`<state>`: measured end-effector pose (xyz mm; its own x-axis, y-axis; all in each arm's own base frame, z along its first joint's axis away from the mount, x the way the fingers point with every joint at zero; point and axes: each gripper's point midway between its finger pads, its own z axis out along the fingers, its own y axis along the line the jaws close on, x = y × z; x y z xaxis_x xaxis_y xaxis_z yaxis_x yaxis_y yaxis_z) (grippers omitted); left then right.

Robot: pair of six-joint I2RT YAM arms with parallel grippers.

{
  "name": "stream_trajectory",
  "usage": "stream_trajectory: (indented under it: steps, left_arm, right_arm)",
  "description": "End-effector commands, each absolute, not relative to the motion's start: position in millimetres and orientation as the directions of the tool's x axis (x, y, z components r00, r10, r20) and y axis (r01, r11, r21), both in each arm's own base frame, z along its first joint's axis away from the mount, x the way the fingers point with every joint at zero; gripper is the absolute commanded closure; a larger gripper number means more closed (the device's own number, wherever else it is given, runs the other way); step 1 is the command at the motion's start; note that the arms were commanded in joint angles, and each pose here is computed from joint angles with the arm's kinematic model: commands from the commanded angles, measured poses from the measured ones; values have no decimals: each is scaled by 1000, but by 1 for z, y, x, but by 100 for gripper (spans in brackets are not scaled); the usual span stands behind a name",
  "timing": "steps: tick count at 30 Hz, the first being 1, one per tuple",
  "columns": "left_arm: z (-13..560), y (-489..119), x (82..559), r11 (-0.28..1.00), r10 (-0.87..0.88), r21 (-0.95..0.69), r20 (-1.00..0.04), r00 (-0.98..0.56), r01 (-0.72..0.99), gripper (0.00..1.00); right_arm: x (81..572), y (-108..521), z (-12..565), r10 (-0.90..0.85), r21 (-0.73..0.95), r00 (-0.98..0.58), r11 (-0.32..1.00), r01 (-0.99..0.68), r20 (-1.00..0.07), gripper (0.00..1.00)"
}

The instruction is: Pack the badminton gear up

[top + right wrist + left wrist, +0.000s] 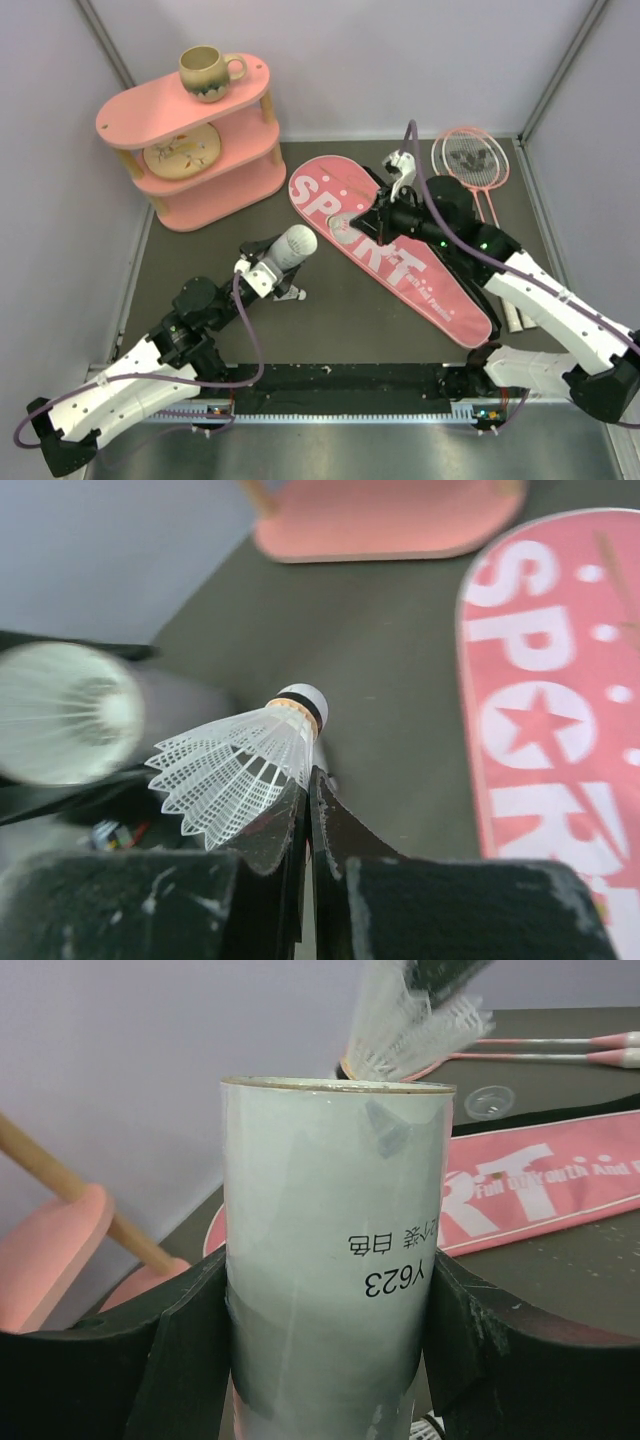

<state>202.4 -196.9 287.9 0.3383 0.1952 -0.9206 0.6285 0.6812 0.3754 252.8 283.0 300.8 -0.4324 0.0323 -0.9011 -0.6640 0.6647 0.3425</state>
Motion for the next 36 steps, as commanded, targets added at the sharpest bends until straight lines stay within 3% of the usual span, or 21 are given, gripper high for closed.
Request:
stream_trajectory:
  steps: [1,8,12,19,24,27,32,36]
  left_arm:
    - [313,-218,181,586,84,376,-909,407,718,76]
    - [310,-225,174,542,79,387,-907,413,746,76]
    - [309,-227,172,527,76,389,-907,414,756,76]
    - [308,-228,170,518,75,392,-906,416,761,76]
    - [309,-228,170,516,76,395,-905,419,760,76]
    - [308,-228,171,520,77,395,-905,418,758,76]
    - [310,-228,169,515,71,395,-904,421,761,76]
    - [310,-230,167,500,64,395,-905,421,771,76]
  right_arm:
    - [182,290,348,-45,450,-513,417,-790,-857,100]
    - [158,278,390,25,464,-487,349,-814,-873,100]
    - [148,289,382,-30,506,-535,284,-814,-844,100]
    - [156,317,358,-100,524,-577,316,-791,-810,100]
    - [167,331,350,-119,486,-566,388,-783,-816,80]
    - [174,332,340,-138,467,-568,431,-772,-811,64]
    - [182,336,333,-142,458,-577,469,-755,-804,54]
    - [189,347,322,-159,451,-590,501,-739,-791,53]
